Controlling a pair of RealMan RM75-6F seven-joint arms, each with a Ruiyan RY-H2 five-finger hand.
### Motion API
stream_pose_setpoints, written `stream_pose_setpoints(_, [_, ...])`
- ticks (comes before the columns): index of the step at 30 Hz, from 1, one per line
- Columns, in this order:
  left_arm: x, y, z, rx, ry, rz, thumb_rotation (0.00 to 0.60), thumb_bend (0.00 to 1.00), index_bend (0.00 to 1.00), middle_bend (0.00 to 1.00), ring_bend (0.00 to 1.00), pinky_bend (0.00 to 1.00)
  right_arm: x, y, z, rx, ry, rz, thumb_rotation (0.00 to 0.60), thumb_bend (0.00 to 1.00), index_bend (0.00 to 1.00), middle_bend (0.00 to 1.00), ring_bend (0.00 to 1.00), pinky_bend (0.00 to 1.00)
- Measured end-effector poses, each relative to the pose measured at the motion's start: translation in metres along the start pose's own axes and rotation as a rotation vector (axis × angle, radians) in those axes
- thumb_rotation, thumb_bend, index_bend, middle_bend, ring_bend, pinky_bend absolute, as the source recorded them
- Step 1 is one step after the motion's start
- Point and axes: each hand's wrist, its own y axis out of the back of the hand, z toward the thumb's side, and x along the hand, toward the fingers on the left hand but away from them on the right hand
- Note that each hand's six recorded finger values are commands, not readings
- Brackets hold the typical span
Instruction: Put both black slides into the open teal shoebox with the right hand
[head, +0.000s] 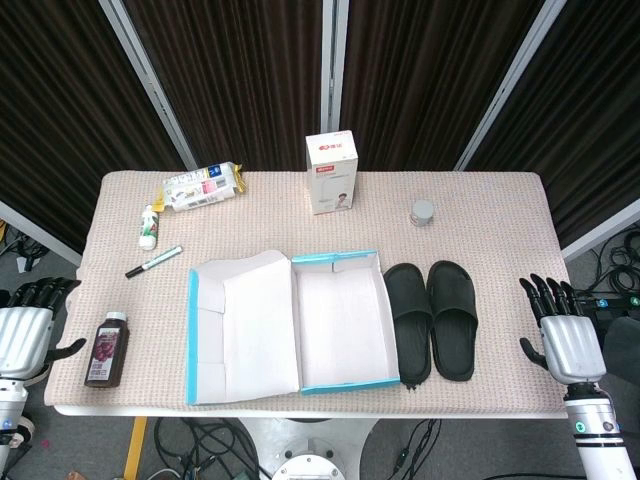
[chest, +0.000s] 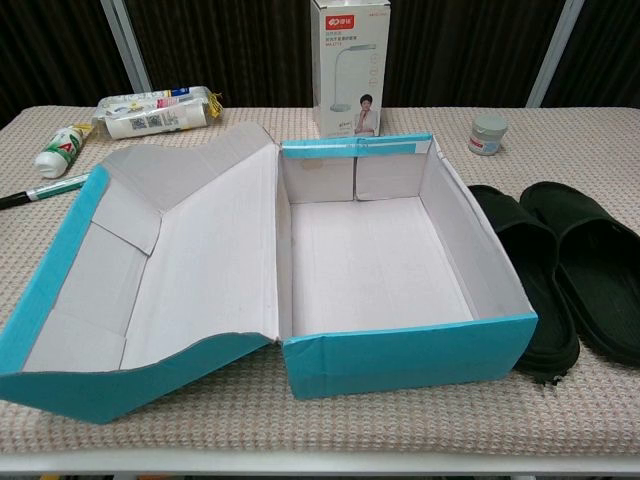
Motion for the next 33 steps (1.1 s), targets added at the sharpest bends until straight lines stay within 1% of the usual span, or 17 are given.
stream_pose_setpoints(4, [0.0, -0.002, 0.001, -0.008, -0.004, 0.0, 0.6, 0.07, 0.21, 0.21, 0.16, 0.2, -0.003, 0.002, 0.005, 0.008, 0.011, 0.003, 0.6, 0.16, 0.02, 0.05, 0.0, 0.0])
stream_pose_setpoints(9, [0.0, -0.001, 0.004, -0.008, -0.012, 0.001, 0.6, 0.07, 0.21, 0.21, 0.16, 0.2, -0.006, 0.004, 0.006, 0.008, 0.006, 0.012, 0.6, 0.16, 0.02, 0.05, 0.0, 0.0])
stream_pose_setpoints(13, [0.002, 0.0, 0.006, -0.01, -0.017, -0.003, 0.6, 0.07, 0.21, 0.21, 0.16, 0.2, -0.011, 0.007, 0.008, -0.001, 0.002, 0.033, 0.6, 0.16, 0.02, 0.08, 0.0, 0.0])
stream_pose_setpoints(18, [0.004, -0.002, 0.005, -0.009, -0.014, -0.013, 0.6, 0.07, 0.21, 0.21, 0.16, 0.2, -0.019, 0.012, 0.013, 0.039, -0.002, 0.068, 0.6, 0.16, 0.02, 0.08, 0.0, 0.0])
stream_pose_setpoints(26, [0.003, -0.008, 0.002, -0.031, -0.009, -0.011, 0.6, 0.07, 0.21, 0.21, 0.16, 0.2, -0.048, 0.018, 0.037, 0.055, 0.04, 0.16, 0.6, 0.16, 0.02, 0.1, 0.0, 0.0])
stream_pose_setpoints(31, [0.002, -0.009, 0.001, -0.045, -0.015, -0.021, 0.6, 0.07, 0.23, 0.21, 0.16, 0.2, -0.069, 0.012, 0.052, 0.067, 0.057, 0.248, 0.6, 0.16, 0.02, 0.14, 0.0, 0.0])
stream_pose_setpoints(33, [0.001, -0.01, 0.0, -0.055, -0.015, -0.029, 0.6, 0.07, 0.24, 0.21, 0.16, 0.2, -0.075, 0.008, 0.057, 0.071, 0.058, 0.282, 0.6, 0.16, 0.02, 0.13, 0.0, 0.0])
